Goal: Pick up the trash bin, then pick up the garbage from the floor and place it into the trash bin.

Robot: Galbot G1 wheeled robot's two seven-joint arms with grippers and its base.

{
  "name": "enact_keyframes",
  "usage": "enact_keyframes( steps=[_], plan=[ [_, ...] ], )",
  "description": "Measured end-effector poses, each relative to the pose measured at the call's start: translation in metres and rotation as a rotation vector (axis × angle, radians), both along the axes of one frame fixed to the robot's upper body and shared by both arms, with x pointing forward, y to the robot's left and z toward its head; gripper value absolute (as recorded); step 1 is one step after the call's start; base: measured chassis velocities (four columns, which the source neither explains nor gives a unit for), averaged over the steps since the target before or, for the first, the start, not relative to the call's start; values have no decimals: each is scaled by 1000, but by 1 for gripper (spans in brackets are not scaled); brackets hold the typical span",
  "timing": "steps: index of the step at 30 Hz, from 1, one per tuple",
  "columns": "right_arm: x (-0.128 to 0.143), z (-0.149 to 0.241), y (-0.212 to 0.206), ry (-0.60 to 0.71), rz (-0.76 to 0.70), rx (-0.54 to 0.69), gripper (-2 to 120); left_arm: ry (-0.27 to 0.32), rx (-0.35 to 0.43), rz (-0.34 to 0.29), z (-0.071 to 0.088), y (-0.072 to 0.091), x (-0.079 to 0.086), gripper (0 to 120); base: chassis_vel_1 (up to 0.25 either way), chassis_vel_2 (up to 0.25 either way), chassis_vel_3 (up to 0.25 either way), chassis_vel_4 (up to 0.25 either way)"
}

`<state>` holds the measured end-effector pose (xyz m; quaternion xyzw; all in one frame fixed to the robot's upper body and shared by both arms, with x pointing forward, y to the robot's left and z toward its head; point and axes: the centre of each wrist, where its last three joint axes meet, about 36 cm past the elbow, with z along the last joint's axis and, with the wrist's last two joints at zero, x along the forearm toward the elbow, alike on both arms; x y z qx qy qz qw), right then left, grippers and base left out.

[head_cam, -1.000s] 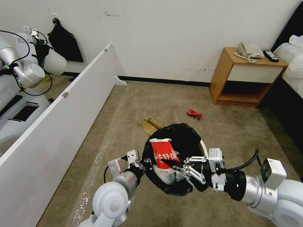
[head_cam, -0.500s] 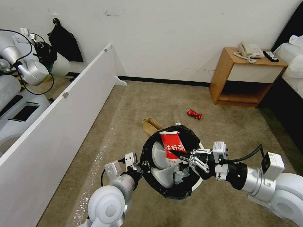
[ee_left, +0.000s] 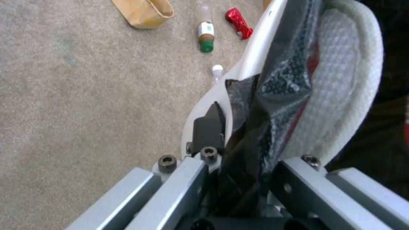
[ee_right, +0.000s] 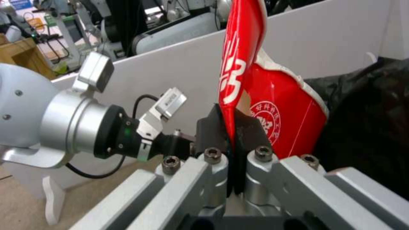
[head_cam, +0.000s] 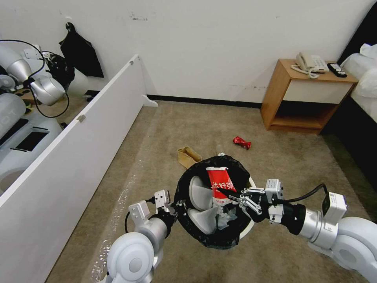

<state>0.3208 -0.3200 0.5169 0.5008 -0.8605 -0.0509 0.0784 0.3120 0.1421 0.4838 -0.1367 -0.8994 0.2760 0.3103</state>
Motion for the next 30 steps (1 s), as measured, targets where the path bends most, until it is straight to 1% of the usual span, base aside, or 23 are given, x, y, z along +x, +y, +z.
enact_keyframes(
  steps=[9,10,11,12,14,15,17,19,20,21,22,24,25,27,28,30],
  plan=[
    [4,-14,-4,8,-27,-10,0,0,-6,-5,2,1,0,1,0,0,0,0],
    [5,-15,-5,10,-29,-12,3,1,-7,-5,2,1,0,1,0,0,0,0],
    [5,-17,-5,12,-31,-14,9,1,-7,-6,2,0,0,1,0,0,0,0],
    [5,-17,-5,12,-31,-14,9,1,-7,-6,2,0,0,1,0,0,0,0],
    [5,-19,-6,14,-36,-16,19,1,-9,-7,2,0,-1,1,0,0,0,0],
    [5,-19,-6,14,-36,-16,19,1,-9,-7,2,0,-1,1,0,0,0,0],
    [5,-21,-7,16,-40,-18,30,2,-11,-8,2,0,-1,1,0,0,0,0],
    [5,-21,-7,17,-41,-19,33,2,-11,-9,3,0,-1,1,0,0,0,0],
    [5,-22,-7,18,-42,-20,38,2,-12,-9,3,0,-1,1,0,0,0,0],
    [5,-22,-7,18,-42,-20,38,2,-12,-9,3,0,-1,1,0,0,0,0],
    [6,-24,-8,20,-45,-21,45,2,-13,-10,3,0,-1,1,0,0,0,0],
    [6,-27,-8,24,-49,-21,56,2,-15,-12,3,-1,-2,1,0,0,0,0],
    [6,-27,-8,24,-49,-21,56,2,-15,-12,3,-1,-2,1,0,0,0,0],
    [7,-29,-8,27,-50,-20,67,2,-17,-12,4,-1,-2,1,0,0,0,0],
    [7,-29,-8,27,-50,-20,67,2,-17,-12,4,-1,-2,1,0,0,0,0],
    [7,-29,-8,26,-49,-19,77,3,-19,-13,4,-1,-2,1,0,0,0,0]
  ],
)
